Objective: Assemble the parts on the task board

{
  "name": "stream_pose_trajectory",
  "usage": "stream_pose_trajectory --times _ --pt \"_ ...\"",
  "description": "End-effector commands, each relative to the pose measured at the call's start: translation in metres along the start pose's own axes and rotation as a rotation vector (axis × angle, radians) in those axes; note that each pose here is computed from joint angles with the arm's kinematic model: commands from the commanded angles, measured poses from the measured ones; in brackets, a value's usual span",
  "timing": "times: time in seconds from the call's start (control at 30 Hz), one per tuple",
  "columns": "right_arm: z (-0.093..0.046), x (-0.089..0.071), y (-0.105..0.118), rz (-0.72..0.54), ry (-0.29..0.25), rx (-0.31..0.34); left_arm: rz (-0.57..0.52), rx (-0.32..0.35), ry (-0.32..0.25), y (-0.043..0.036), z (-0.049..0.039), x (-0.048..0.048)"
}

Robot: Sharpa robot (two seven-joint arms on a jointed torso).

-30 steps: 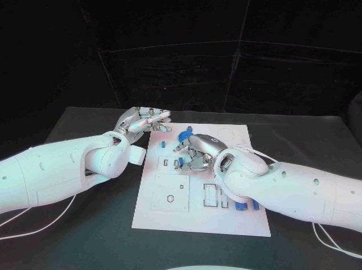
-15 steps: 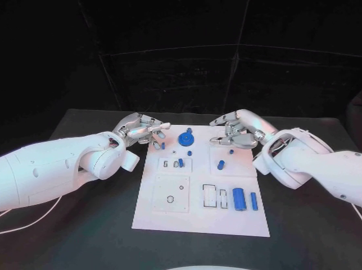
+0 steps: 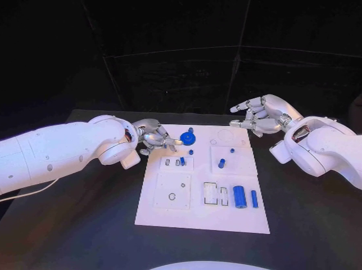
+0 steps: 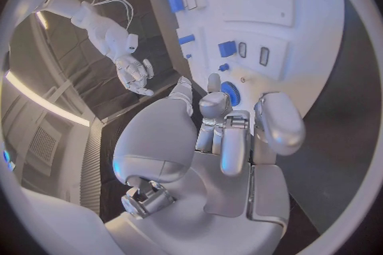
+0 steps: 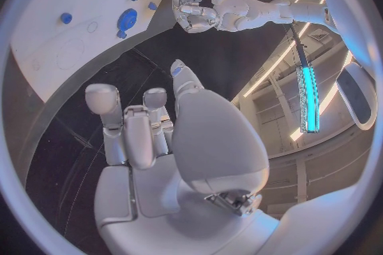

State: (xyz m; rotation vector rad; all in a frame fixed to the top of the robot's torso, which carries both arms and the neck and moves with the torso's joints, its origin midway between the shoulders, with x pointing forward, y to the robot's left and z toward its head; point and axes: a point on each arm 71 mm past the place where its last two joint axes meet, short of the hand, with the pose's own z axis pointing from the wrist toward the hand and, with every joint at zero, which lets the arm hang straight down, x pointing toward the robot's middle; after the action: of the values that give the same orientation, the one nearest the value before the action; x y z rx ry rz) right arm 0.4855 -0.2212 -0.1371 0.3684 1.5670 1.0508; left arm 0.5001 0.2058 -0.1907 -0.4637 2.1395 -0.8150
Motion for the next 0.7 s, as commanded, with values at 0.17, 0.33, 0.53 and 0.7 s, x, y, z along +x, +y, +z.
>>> stream_pose_trajectory --times 0.17,0.33,0.53,0.7 --pt "0.004 -0.001 -0.003 0.020 0.021 0.033 0.242 -0.199 0.040 -0.0097 0.0095 0.0017" --pt "0.007 0.001 -0.004 0.003 0.027 0.043 0.275 -0.229 0.049 -0.0173 0.0173 0.0074" --pt "0.009 0.004 -0.003 -0.005 0.041 0.050 0.310 -0.263 0.068 -0.0223 0.0266 0.0147" --pt "0.010 0.004 -0.005 -0.018 0.051 0.058 0.333 -0.281 0.085 -0.0255 0.0343 0.0203"
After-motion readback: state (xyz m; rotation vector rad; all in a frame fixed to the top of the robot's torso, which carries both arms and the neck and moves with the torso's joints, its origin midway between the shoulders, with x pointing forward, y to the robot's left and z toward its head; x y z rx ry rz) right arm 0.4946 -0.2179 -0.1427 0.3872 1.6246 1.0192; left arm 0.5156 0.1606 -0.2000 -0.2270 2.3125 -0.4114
